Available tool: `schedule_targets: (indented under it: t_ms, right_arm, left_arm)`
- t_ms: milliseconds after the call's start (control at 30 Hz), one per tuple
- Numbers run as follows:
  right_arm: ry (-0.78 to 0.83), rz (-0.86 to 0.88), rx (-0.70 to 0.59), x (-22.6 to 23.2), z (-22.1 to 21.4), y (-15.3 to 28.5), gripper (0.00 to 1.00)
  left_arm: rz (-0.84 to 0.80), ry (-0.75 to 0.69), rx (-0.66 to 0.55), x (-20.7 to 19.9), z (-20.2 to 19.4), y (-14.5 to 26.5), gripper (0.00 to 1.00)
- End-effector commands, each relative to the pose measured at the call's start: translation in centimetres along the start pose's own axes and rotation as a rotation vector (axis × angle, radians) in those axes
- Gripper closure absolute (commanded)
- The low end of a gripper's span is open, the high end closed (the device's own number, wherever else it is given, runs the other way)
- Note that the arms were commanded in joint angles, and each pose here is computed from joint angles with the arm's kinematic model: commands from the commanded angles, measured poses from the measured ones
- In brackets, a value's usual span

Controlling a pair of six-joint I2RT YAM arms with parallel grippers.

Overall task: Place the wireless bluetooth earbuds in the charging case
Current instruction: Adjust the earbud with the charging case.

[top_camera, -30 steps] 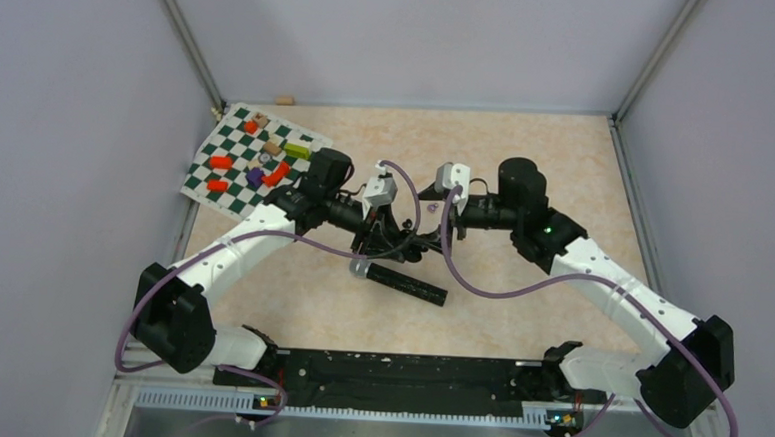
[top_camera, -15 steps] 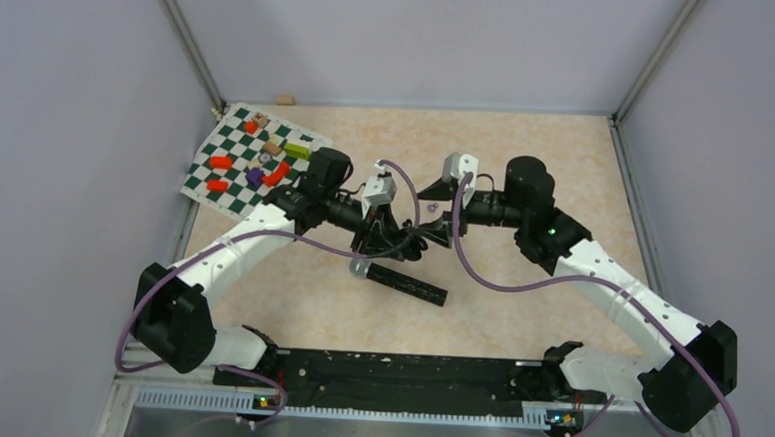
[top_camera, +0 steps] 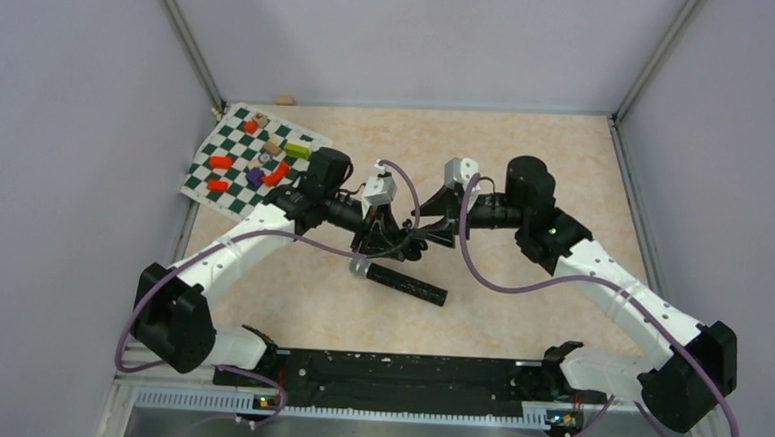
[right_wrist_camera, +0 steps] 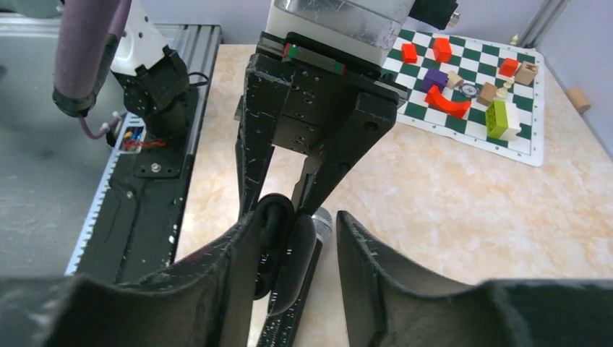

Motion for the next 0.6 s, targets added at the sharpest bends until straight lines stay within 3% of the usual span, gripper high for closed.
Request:
schedule_targets:
  t_ms: [0,200,567]
  right_arm:
    - [0.058,-0.037,-0.038,-0.9,0.7,0.0,0.51]
    - [0.079,-0.082,-0.002,-1.8,-0.5,-0.7,0.43]
    - [0.078,-0.043,0.036,-1.6,-1.5,-1.5,0.42]
  left_arm:
    - [0.001,-0.097,-0.039,0.2,2.3,0.4,1.0]
    - [-0.001,-0.099,-0.042,0.1,2.4,0.4,1.0]
    - [-0.004,-0.1,-0.044,-0.1,2.5,0.5,1.0]
Point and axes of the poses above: each gripper's point midway between its finger pads, its own y axis back along the fingers, its own x axis along the line the jaws close on, z = x × y, the point moved 4 cm from there along y, back along the fingers, and after that the axes turned 11 degrees about -y, right-handed, at the moved point
